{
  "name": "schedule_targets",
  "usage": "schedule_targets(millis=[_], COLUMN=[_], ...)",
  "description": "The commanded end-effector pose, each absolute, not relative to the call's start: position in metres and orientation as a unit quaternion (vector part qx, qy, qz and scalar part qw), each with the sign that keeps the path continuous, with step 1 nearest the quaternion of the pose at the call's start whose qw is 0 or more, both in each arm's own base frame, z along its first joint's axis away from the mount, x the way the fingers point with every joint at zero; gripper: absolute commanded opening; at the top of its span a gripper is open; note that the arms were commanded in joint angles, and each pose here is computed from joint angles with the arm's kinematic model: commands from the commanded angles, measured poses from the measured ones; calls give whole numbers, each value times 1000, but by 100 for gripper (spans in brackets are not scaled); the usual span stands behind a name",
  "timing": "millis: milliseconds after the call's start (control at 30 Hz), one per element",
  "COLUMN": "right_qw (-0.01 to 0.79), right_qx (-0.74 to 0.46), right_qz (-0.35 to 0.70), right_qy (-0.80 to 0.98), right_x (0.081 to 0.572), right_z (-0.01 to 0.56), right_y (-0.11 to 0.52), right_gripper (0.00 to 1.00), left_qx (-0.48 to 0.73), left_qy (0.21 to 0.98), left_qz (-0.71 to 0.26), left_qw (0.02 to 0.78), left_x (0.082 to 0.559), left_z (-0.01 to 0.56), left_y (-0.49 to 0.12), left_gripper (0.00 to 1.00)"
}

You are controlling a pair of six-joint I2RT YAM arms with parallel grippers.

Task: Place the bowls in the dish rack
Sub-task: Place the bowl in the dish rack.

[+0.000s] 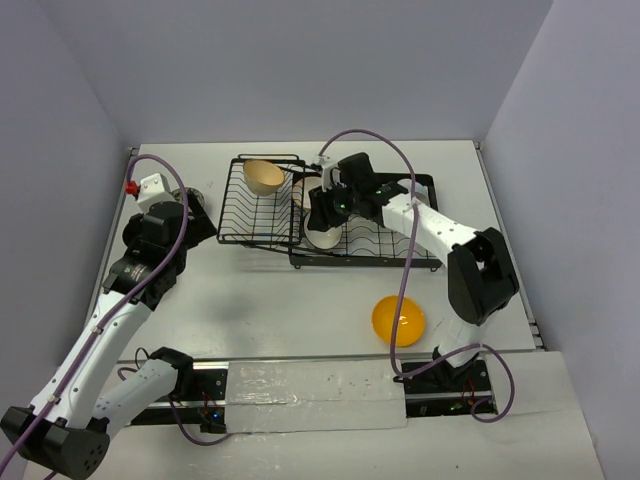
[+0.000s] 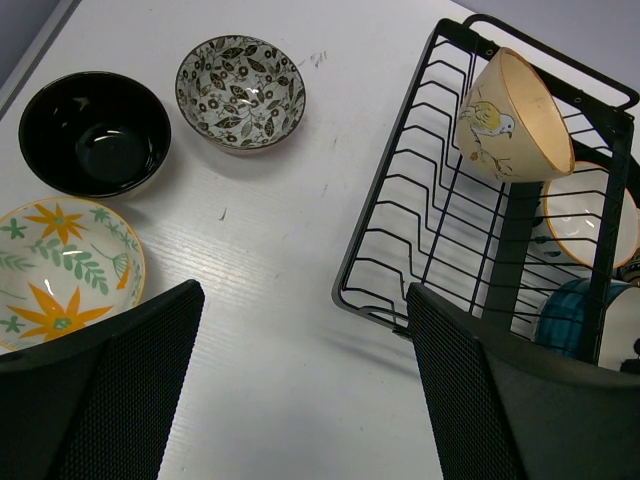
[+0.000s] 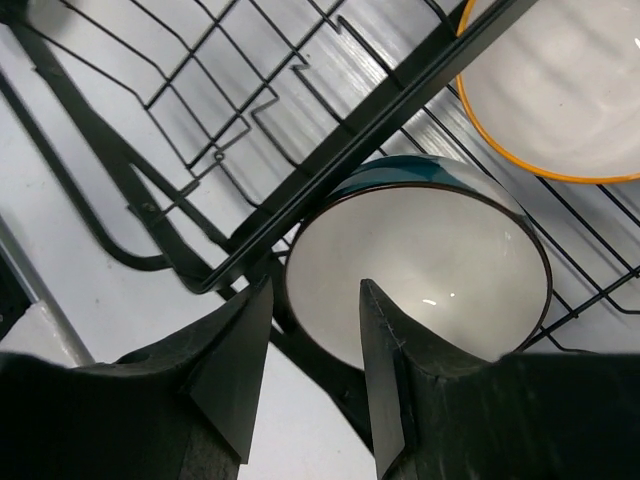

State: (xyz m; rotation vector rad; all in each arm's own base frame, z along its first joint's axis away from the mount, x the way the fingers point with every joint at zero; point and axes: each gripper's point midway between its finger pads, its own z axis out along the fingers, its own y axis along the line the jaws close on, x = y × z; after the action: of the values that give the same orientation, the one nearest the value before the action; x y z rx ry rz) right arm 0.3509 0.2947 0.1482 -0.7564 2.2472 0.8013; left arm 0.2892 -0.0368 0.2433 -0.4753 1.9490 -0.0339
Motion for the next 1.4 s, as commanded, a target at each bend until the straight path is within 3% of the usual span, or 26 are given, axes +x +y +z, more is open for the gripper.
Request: schedule_targets(millis=[0,667,1067,1367], right_qw=[331,297,307,367], right_qx=[-280,-283,-247,-235], right_qz=[305,306,219,196], right_qy=[848,859,893,878], right_x=[370,382,394,380], right_z=[150,117,106,150], right_y=[302,314,286,261], right_gripper=[47,46,48,50], left_qx=[-195,-194,-194,-190], left_qy=[804,803,802,804], left_qz=[-29,-32,-33,-36], left_qw=[562,562,564,563], left_x=[294,294,293,294], left_z=[266,266,268,267], left_y=[-39,-40,-39,-41], left_gripper=[88,88,88,87])
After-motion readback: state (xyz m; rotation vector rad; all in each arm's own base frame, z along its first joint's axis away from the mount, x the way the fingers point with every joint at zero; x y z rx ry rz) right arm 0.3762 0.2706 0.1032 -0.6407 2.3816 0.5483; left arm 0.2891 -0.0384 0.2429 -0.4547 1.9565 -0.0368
